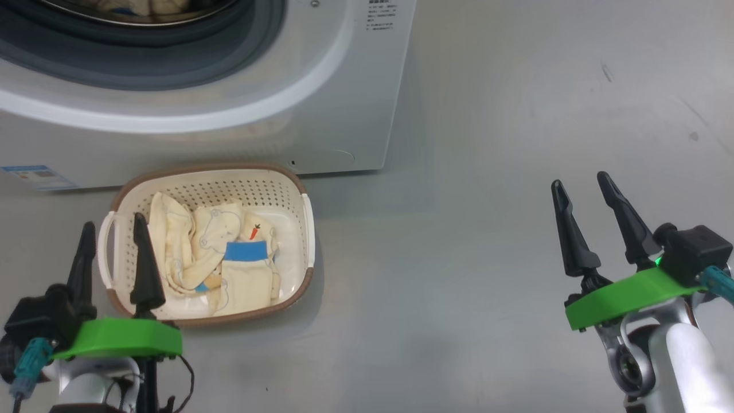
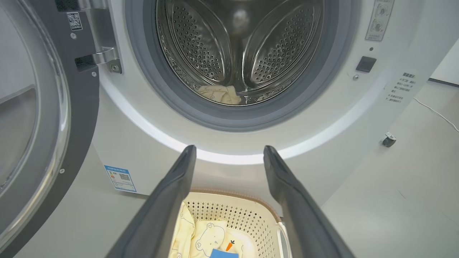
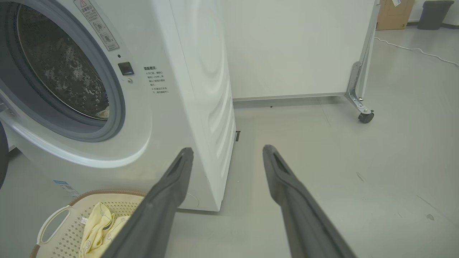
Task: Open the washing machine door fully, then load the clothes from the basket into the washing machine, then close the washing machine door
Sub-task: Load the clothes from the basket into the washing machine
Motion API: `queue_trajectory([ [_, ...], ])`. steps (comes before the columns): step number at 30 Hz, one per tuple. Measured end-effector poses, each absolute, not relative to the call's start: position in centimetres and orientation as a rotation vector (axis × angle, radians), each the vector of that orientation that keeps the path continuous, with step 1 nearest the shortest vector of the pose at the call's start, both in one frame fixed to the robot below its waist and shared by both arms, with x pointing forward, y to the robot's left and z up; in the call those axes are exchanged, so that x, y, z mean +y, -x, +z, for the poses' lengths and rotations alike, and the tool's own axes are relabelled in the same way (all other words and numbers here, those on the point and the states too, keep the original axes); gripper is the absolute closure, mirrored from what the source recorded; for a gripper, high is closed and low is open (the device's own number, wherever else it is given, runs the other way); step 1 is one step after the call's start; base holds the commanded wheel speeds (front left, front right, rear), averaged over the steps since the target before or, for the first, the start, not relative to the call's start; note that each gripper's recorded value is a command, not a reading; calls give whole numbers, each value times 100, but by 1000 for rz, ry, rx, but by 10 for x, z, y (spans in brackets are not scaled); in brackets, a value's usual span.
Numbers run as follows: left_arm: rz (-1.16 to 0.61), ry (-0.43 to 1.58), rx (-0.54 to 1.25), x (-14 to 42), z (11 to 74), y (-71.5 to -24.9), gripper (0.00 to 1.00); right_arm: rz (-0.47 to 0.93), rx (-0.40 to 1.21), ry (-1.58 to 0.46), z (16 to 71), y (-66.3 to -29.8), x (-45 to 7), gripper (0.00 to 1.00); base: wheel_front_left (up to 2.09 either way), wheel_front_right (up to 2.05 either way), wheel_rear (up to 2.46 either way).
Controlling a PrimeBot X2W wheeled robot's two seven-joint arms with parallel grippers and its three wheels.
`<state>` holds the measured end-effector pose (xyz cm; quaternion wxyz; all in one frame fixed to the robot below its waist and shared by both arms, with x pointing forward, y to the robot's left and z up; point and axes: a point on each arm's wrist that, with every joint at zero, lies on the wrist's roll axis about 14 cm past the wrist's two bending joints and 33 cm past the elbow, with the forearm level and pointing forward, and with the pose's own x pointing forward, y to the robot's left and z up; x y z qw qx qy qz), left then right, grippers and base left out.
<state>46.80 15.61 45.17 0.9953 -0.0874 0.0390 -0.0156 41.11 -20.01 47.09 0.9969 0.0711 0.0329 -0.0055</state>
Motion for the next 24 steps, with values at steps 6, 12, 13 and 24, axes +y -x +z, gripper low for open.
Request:
queue_trajectory([
  [6,1,166,56,165,465,-441,0,21,56,-144,480,-406,-190,0,0,0,0],
  [12,-5,152,36,161,476,-416,0,47,48,-138,489,-397,-181,0,0,0,0],
  [13,-5,152,36,160,476,-412,0,50,46,-138,491,-395,-180,0,0,0,0],
  [24,4,160,16,158,487,-389,0,52,34,-139,501,-377,-180,0,0,0,0],
])
